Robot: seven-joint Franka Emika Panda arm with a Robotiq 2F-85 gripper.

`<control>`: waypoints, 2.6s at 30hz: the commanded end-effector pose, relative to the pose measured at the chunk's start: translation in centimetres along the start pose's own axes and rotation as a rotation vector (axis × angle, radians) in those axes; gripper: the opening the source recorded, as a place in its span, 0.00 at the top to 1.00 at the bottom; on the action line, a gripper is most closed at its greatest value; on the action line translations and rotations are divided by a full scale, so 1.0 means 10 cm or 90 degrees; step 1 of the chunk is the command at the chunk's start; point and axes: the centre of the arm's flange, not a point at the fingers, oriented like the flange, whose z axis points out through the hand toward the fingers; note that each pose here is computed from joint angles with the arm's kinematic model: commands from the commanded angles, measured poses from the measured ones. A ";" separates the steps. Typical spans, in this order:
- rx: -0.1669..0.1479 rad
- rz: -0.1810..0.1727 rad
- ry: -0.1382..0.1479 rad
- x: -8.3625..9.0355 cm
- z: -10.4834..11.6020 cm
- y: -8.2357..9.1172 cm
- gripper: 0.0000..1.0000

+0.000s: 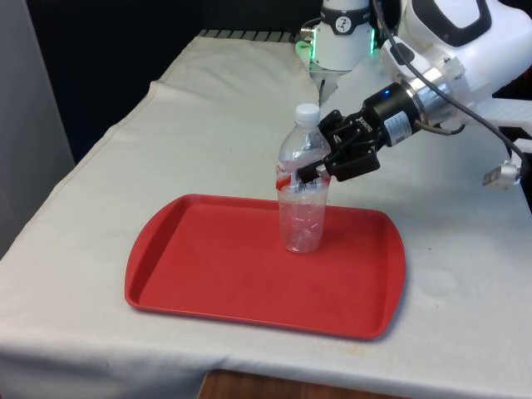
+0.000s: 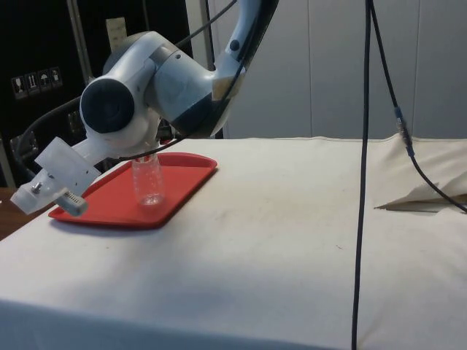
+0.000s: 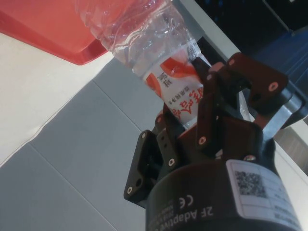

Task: Place the bottle upright on the tray.

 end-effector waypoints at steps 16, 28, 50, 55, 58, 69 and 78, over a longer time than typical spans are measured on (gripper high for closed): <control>0.001 0.003 -0.006 -0.04 0.03 -0.01 0.49; 0.000 0.003 -0.006 -0.05 0.04 -0.03 0.00; 0.002 0.008 0.005 0.00 -0.13 -0.09 0.00; 0.003 0.016 -0.005 0.04 -0.26 -0.13 0.00; 0.003 0.019 -0.009 0.04 -0.31 -0.14 0.00; -0.002 0.025 -0.043 -0.04 -0.45 -0.13 0.00; -0.013 0.030 -0.067 -0.03 -0.55 -0.11 0.00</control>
